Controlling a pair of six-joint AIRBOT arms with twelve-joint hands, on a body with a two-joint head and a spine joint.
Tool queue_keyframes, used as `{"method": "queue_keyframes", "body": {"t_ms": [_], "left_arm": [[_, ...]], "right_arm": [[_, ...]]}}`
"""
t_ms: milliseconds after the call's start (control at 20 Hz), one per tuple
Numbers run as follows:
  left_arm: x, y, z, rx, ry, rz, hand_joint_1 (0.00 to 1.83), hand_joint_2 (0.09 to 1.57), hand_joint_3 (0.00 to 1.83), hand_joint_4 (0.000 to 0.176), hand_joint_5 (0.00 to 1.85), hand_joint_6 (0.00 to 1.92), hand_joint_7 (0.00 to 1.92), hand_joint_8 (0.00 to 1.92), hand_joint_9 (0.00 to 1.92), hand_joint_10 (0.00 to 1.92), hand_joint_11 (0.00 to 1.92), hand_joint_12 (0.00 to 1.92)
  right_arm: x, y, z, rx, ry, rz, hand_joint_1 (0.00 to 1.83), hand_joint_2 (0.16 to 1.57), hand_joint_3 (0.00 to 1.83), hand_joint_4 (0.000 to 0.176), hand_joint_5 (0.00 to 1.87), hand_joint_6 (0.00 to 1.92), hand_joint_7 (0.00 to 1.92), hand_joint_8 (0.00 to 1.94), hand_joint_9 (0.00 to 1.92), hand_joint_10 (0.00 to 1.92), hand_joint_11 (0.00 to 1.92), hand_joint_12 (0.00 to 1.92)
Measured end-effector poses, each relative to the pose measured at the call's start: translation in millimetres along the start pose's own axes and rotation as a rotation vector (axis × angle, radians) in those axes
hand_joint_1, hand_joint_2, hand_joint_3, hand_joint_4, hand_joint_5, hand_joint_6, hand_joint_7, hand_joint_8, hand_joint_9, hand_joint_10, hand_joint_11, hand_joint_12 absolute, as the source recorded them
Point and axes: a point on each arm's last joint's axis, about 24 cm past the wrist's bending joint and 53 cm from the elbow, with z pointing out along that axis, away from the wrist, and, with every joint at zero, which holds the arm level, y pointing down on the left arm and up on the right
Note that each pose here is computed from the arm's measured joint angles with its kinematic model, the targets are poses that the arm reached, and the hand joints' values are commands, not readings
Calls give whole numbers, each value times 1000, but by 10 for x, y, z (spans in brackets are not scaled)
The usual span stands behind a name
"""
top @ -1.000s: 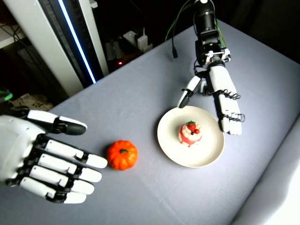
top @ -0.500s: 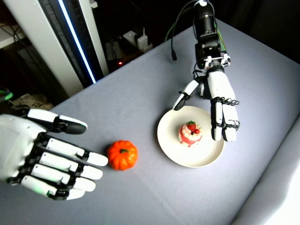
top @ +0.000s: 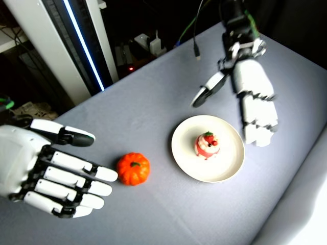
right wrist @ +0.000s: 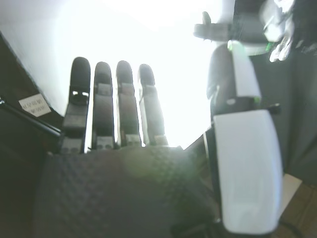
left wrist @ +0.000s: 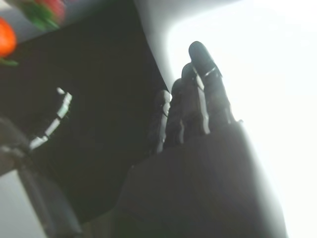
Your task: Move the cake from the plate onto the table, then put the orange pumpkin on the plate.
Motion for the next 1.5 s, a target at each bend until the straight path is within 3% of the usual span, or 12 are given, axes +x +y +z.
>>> {"method": "queue_keyframes", "body": {"t_ms": [100,300,350,500,600,750,800,950,1150,1250,1400,1500], "left_arm": [[144,-19,76,-16,95,158,791,830,0,0,268,48,118,14,161,22,0,1346],[130,-146,150,27,203,460,840,755,0,0,404,45,281,27,313,83,0,1514],[182,-173,141,48,282,644,914,768,0,0,416,19,260,5,295,74,0,1498],[186,-172,133,58,321,739,865,822,11,17,424,5,204,0,188,19,0,1377],[141,-132,136,50,319,750,854,918,15,0,406,0,203,1,278,33,0,846],[236,54,171,25,334,725,918,1029,3,29,602,22,323,9,435,51,134,1228],[275,44,188,33,343,732,902,1064,5,0,701,37,492,35,608,98,371,1246],[218,-74,307,52,324,743,940,1103,5,0,645,18,523,2,605,50,167,1399],[448,123,284,35,414,840,942,1009,5,0,622,3,496,2,646,53,288,1375],[535,203,293,22,413,794,877,940,0,23,473,0,439,0,554,7,105,1397],[551,236,338,1,362,682,794,887,0,93,398,9,285,4,345,11,0,851],[633,246,396,-4,345,623,721,893,0,95,262,2,218,0,302,7,0,507]], "right_arm": [[28,-3,21,1,4,3,826,1141,5,0,330,4,226,0,180,10,0,605],[79,18,66,-3,21,5,841,1135,0,0,312,1,198,0,159,2,0,386],[96,-20,65,13,28,5,842,1144,2,0,306,0,215,4,168,5,0,397],[131,-35,65,18,41,3,881,1152,1,0,310,4,207,1,158,2,0,431],[163,-25,76,16,50,4,873,1160,2,0,307,1,213,2,168,4,0,507],[215,-68,84,30,69,1,868,1157,0,0,293,2,207,0,166,2,0,479],[247,-75,82,32,80,0,884,1157,0,0,303,6,217,4,170,3,0,474],[301,-58,103,29,98,-1,910,1153,0,0,317,4,201,0,172,1,0,579],[325,-89,126,38,106,-2,917,1166,3,0,326,3,222,4,200,8,0,714],[375,-77,132,33,118,1,924,1171,4,0,331,4,228,5,206,10,0,731],[385,-76,131,32,123,-2,899,1148,0,0,337,4,245,5,220,10,0,695],[387,-80,132,33,122,-1,881,1138,0,0,340,2,233,2,219,5,0,705]]}}
